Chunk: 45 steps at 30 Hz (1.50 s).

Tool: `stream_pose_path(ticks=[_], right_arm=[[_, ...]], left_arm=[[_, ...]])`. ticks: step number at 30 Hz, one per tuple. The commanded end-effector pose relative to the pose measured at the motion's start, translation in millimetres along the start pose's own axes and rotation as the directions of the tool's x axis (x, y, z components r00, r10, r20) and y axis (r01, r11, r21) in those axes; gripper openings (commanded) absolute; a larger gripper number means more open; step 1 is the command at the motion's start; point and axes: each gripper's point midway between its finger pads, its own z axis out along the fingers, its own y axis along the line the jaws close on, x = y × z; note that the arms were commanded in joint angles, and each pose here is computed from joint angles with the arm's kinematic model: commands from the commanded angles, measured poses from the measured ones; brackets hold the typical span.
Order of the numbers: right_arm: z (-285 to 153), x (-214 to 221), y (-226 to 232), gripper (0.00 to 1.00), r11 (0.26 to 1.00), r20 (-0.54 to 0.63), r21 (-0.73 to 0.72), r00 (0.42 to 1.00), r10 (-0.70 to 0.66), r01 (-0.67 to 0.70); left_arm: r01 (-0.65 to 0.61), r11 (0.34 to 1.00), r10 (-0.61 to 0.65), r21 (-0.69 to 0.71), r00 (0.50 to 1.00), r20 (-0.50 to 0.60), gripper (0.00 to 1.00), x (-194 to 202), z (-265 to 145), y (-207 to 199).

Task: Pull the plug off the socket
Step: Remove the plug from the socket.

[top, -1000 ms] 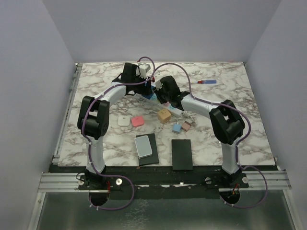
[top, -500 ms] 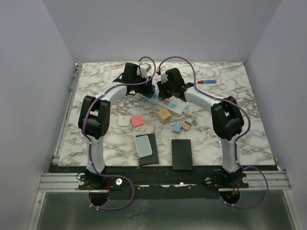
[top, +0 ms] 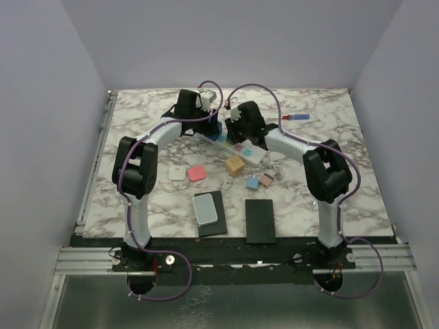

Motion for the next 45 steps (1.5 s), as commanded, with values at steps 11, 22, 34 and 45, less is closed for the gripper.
stream_pose_path(ticks=[11, 22, 34, 45], right_arm=[[-27, -34, 23, 0.01, 0.935, 0.131, 0.229, 0.943, -0.306, 0.272], [-37, -49, 31, 0.01, 0.943, 0.17, 0.236, 0.946, -0.277, 0.233], [-16, -45, -22, 0.01, 0.993, 0.111, 0.116, 0.994, -0.025, 0.012], [-17, -42, -22, 0.01, 0.995, 0.133, 0.093, 0.991, -0.031, 0.019]], left_arm=[[0.111, 0.991, -0.125, -0.072, 0.962, -0.241, 0.05, 80, 8, 13], [0.11, 0.991, -0.126, -0.078, 0.961, -0.248, 0.05, 82, 9, 15], [0.111, 0.992, -0.125, -0.065, 0.958, -0.258, 0.05, 85, 11, 13], [0.115, 0.991, -0.129, -0.066, 0.957, -0.259, 0.04, 86, 12, 14]])
